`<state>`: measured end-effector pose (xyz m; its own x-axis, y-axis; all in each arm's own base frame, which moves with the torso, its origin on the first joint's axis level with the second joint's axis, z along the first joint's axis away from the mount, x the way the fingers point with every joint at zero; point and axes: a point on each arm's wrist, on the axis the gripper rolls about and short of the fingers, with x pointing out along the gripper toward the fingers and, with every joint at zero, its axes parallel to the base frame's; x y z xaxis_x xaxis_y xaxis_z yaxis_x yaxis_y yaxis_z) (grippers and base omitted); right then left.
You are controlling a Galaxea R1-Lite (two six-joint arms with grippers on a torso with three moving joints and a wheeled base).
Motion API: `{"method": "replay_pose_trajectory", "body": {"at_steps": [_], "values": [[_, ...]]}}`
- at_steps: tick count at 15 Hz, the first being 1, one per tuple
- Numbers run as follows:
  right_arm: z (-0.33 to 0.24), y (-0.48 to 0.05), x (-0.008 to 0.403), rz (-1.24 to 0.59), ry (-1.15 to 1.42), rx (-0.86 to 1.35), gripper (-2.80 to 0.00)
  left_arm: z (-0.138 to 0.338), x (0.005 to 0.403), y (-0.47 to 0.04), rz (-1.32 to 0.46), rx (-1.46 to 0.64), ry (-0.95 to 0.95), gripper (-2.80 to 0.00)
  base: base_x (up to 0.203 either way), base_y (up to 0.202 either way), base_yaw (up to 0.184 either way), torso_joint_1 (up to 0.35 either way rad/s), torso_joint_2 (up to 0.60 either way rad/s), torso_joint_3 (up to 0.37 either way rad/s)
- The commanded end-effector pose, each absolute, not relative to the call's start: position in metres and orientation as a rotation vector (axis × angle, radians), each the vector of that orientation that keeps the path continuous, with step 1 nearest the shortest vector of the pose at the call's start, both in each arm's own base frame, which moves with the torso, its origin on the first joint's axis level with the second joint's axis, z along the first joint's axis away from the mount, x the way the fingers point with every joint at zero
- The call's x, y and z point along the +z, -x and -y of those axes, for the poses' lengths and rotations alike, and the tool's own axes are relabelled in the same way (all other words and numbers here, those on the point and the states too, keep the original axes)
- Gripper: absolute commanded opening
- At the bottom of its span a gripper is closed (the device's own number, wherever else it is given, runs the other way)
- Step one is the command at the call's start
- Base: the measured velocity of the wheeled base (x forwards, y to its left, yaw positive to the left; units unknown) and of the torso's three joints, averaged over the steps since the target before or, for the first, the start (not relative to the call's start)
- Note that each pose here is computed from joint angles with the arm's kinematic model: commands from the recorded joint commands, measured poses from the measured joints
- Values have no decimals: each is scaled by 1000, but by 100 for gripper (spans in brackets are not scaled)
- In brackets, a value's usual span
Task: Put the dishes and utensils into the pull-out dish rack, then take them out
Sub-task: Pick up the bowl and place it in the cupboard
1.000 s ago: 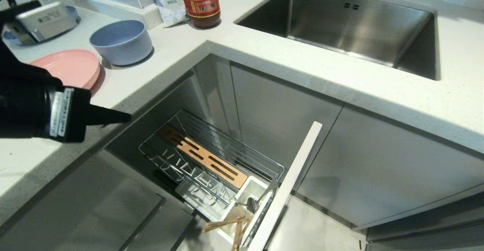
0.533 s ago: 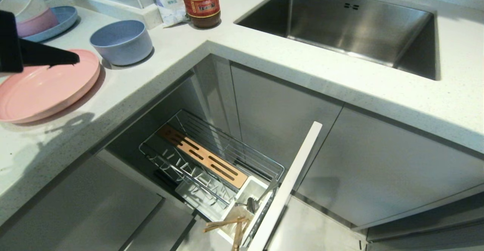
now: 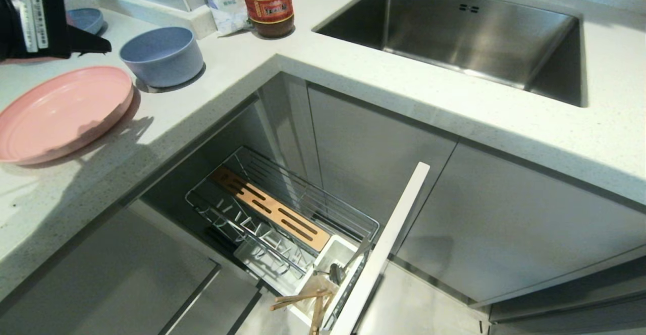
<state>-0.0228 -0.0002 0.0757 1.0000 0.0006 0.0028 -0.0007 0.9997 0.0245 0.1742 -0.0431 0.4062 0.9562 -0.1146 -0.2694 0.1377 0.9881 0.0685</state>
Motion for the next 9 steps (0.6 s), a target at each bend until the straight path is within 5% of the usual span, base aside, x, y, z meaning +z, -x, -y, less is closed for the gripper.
{"method": "replay_pose_trajectory", "body": {"at_steps": [1,6,7,9], "values": [[0,23,75,6,-25,1,-280,46,398,-196,-315,-115,-96,-280,0,0,0,0,0,0],[0,23,75,6,-25,2,-280,52,397,-216,-266,-132,-88,-280,0,0,0,0,0,0],[0,23,75,6,-25,2,-280,52,398,-219,-253,-132,-85,0,0,0,0,0,0,0],[0,23,75,6,-25,2,-280,54,399,-223,-235,-134,-80,0,0,0,0,0,0,0]]}}
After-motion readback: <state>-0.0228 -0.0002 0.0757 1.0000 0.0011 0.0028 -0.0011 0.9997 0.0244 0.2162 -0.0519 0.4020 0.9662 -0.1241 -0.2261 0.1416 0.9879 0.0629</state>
